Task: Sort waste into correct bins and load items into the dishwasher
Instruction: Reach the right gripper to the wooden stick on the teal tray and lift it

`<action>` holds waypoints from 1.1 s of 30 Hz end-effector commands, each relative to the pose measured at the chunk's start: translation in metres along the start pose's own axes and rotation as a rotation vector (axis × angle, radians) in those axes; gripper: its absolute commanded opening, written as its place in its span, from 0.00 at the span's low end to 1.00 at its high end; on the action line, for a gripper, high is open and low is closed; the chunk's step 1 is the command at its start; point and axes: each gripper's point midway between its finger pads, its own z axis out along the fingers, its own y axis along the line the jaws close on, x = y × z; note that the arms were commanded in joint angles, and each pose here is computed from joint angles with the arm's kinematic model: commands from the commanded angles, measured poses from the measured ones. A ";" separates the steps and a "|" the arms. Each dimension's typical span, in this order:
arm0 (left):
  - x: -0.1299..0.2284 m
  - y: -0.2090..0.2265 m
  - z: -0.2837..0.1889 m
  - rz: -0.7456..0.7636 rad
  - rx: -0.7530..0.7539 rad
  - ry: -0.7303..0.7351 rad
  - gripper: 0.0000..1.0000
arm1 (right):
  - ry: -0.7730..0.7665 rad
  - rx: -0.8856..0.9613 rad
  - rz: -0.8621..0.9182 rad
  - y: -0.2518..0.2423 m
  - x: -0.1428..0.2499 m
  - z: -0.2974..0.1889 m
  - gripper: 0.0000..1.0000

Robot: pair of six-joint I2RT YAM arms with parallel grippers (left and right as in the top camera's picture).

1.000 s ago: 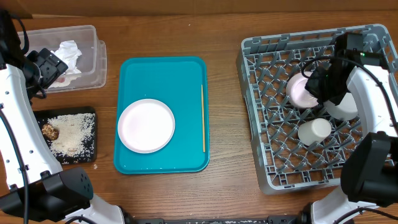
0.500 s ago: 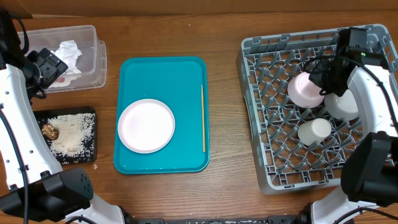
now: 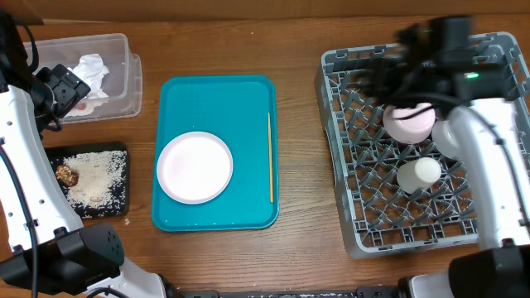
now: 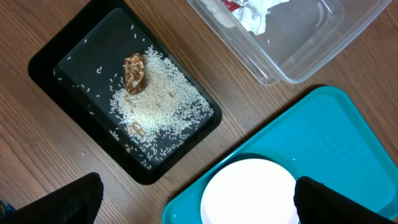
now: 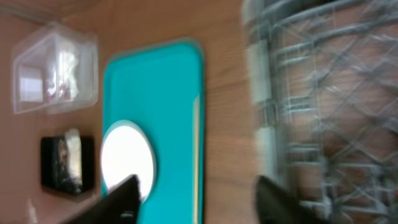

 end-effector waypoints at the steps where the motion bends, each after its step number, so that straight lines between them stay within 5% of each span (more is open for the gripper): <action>1: 0.002 -0.001 0.004 -0.013 -0.006 0.014 1.00 | 0.061 0.089 -0.054 0.034 0.030 0.038 0.66; 8: 0.002 -0.001 0.004 -0.013 -0.006 0.014 1.00 | 0.101 0.335 -0.147 0.072 0.102 0.137 0.66; 15: 0.002 -0.001 0.004 -0.013 -0.006 0.013 1.00 | 0.167 0.485 -0.184 0.053 0.151 0.202 0.64; 33: 0.002 -0.001 0.004 -0.013 -0.006 0.013 1.00 | 0.258 0.559 -0.147 0.018 0.184 0.249 0.54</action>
